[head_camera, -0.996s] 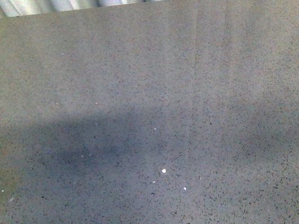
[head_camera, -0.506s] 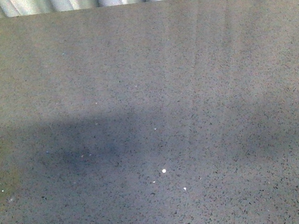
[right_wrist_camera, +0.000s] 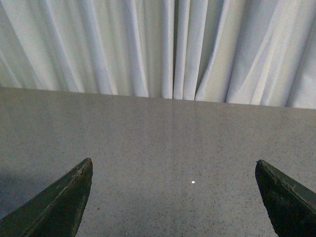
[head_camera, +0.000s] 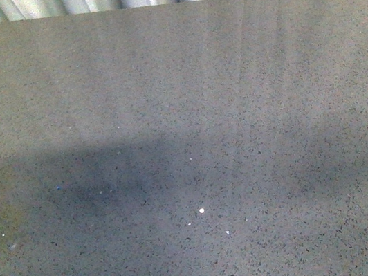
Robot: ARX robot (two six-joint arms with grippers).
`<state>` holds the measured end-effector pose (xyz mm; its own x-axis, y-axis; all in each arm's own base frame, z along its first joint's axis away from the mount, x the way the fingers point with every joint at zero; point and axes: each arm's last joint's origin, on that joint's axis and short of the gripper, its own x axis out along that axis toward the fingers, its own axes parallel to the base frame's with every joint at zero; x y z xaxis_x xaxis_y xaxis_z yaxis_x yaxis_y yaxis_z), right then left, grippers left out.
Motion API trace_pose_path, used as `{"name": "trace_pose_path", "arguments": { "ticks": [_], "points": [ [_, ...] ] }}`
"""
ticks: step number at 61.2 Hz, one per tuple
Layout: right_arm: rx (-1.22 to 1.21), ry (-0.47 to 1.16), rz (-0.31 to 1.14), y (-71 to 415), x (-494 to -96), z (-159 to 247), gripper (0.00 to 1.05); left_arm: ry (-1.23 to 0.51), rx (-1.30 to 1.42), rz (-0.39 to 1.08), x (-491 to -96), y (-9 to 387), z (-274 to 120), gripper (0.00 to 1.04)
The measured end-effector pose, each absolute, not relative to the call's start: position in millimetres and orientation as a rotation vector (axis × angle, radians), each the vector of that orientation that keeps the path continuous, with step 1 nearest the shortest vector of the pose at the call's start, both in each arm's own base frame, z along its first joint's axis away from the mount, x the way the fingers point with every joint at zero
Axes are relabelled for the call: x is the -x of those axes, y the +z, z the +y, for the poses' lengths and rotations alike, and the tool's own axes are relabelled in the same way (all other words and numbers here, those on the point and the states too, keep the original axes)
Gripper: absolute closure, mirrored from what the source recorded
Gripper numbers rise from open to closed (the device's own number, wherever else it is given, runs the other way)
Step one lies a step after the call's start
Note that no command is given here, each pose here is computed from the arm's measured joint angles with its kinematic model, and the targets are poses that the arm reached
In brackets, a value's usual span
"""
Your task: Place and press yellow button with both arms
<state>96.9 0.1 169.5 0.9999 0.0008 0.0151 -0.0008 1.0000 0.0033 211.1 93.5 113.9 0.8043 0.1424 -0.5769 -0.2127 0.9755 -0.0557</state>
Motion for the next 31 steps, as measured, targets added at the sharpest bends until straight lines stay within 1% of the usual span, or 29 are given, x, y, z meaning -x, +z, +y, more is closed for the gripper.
{"name": "trace_pose_path", "arguments": {
  "ticks": [8,14,21,31],
  "points": [
    [-0.003,0.001,-0.015,169,-97,0,0.09,0.169,0.096,0.535,-216,148,92,0.71],
    [-0.003,0.001,-0.015,169,-97,0,0.09,0.128,0.080,0.493,-221,167,78,0.71],
    [-0.003,0.001,-0.015,169,-97,0,0.09,0.034,0.055,0.457,-229,180,40,0.71],
    [-0.003,0.001,-0.015,169,-97,0,0.09,-0.093,0.035,0.451,-239,175,-21,0.71]
  ]
}}
